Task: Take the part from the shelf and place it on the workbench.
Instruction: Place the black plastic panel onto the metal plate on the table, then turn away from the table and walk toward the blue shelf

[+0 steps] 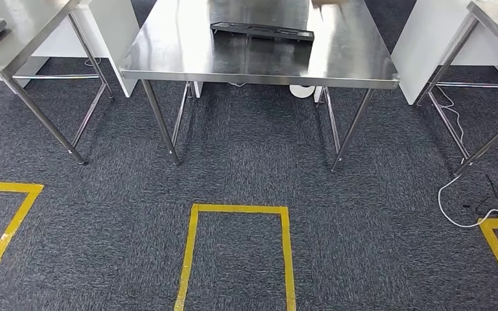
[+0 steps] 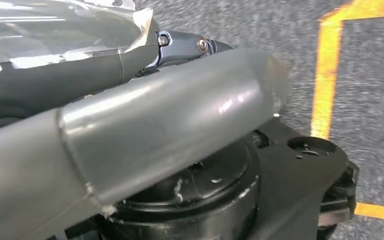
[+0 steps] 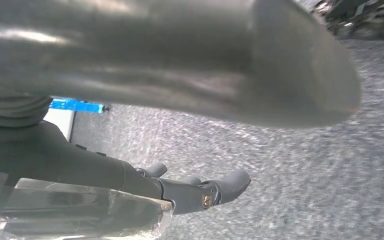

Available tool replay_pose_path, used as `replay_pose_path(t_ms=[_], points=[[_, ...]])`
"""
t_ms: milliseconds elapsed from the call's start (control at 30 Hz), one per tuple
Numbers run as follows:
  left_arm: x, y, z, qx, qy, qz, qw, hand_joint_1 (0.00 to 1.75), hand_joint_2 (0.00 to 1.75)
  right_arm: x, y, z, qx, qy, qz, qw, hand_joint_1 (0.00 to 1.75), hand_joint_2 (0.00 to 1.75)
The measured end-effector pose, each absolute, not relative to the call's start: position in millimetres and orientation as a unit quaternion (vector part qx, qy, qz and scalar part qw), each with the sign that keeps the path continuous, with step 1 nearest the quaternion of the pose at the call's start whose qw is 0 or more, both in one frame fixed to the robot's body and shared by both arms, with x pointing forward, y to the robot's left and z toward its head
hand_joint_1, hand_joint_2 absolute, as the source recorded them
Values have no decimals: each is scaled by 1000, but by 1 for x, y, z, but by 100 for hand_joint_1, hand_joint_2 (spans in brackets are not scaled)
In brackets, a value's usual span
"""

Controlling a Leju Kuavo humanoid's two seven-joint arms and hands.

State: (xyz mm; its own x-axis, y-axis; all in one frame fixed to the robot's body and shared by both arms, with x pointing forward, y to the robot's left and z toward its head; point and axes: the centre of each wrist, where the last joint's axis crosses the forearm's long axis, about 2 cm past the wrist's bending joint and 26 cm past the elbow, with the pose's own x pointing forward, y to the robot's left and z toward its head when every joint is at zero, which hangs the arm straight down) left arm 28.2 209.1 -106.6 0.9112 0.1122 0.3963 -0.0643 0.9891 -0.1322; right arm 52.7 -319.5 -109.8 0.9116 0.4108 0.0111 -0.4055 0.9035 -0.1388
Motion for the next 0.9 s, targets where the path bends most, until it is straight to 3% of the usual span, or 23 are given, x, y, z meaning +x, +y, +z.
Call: replay_pose_path(t_ms=[900], points=[[29,188,-103,-65,-181,16,981,0,0,47,-328,-110,-68,-7,214,974,0,0]])
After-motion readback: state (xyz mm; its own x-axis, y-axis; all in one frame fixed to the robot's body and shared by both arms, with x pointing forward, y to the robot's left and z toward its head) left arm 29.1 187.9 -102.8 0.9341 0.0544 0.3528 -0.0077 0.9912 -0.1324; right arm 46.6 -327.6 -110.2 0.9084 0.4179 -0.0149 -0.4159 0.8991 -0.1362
